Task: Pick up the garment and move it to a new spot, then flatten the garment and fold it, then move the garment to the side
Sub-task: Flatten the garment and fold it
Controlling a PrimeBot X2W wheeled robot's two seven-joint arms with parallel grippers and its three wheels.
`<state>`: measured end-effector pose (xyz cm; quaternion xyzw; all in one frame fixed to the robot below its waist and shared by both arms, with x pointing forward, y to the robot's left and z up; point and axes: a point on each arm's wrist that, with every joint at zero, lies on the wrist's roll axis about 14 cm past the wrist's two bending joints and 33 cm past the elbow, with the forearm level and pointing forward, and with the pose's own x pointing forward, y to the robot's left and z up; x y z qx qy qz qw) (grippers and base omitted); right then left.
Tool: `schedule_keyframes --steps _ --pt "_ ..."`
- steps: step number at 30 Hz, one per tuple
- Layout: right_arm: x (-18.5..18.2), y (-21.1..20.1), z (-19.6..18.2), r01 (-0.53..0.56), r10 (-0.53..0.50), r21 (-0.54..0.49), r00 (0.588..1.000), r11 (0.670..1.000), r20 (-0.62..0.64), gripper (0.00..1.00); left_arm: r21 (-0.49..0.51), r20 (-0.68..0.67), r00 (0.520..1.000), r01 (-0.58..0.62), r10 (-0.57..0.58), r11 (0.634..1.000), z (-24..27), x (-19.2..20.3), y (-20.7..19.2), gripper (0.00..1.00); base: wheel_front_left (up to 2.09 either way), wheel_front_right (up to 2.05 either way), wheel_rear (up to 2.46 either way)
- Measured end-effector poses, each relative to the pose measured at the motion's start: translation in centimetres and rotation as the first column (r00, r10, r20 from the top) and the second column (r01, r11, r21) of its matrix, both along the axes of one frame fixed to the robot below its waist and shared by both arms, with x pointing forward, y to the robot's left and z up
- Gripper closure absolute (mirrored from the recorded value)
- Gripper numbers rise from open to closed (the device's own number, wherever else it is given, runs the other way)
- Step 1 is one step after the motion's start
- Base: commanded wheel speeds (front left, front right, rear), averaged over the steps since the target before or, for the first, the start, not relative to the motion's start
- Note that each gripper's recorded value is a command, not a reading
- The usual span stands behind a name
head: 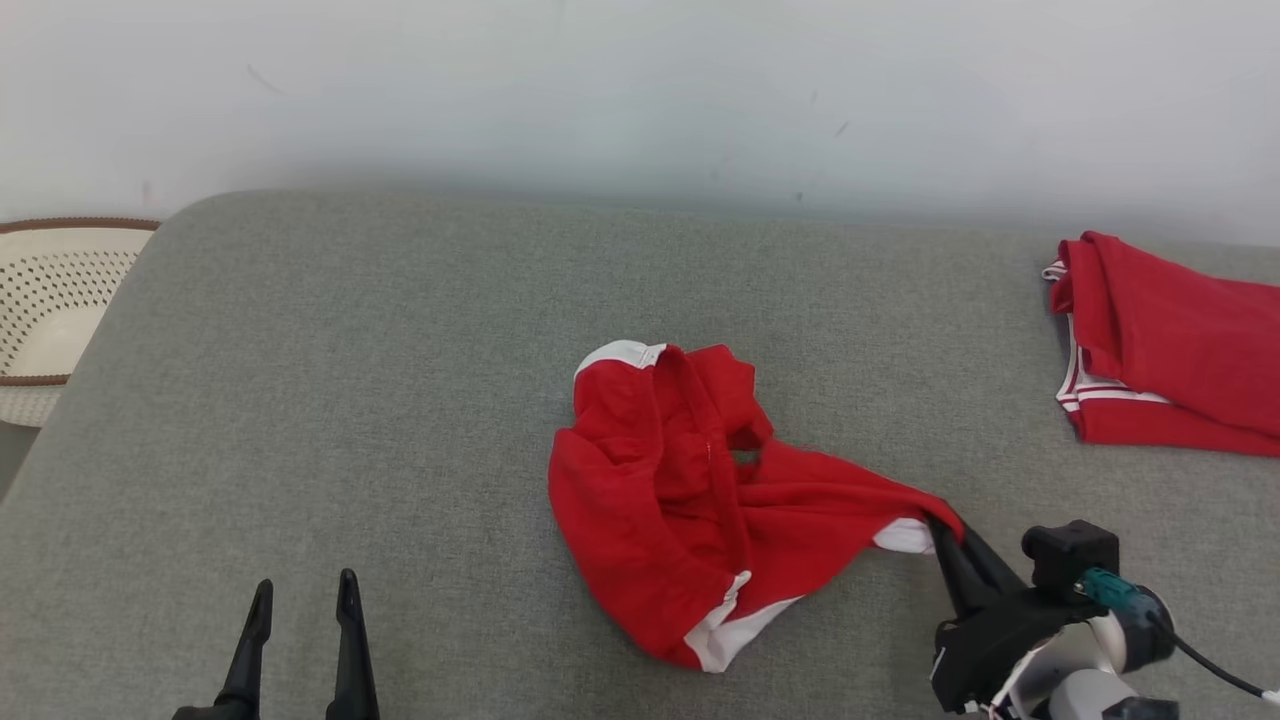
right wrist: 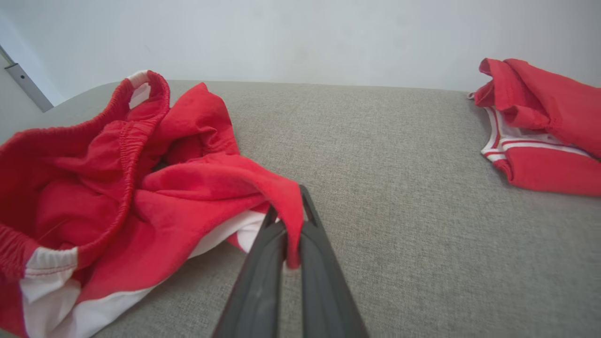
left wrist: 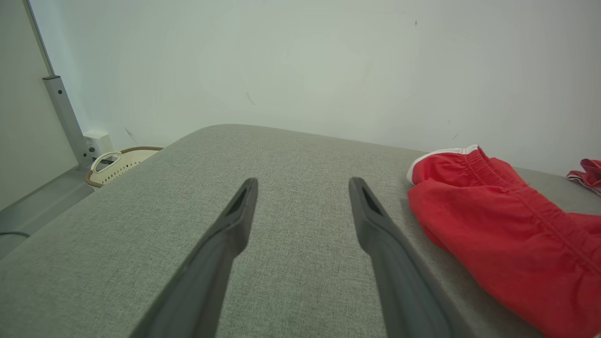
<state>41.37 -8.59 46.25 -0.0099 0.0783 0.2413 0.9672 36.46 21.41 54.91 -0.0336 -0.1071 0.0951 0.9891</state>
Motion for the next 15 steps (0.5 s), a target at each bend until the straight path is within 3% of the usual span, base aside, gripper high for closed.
schedule_keyframes --steps 9,10,11,12,15 --pt "-0.9 -1.4 0.2 0.07 -0.07 -0.001 0.997 0.998 -0.018 1.0 -0.001 -0.005 1.0 -0.012 0.012 1.0 -0.2 -0.2 0.5 0.0 0.0 0.0 0.0" --pt "-1.2 -1.3 0.0 0.071 -0.071 -0.001 0.997 0.997 -0.032 0.93 0.0 -0.005 1.0 -0.015 0.015 1.0 -0.2 -0.2 0.6 0.0 0.0 0.0 0.0" --pt "-1.5 -1.3 -0.4 0.071 -0.071 -0.006 0.996 0.997 -0.049 0.72 0.0 -0.005 1.0 -0.016 0.016 1.0 -0.2 -0.2 0.6 0.0 0.0 0.0 0.0" --pt "-1.7 -1.3 -0.6 0.07 -0.071 -0.012 0.996 0.997 -0.055 0.0 -0.001 -0.008 1.0 -0.015 0.015 1.0 -0.3 -0.2 0.6 0.0 0.0 0.0 0.0" --pt "-1.6 -1.5 -0.3 0.088 -0.088 -0.007 0.995 0.996 -0.048 0.0 -0.002 -0.012 1.0 -0.007 0.007 1.0 -0.4 0.0 0.3 0.0 0.0 0.0 0.0"
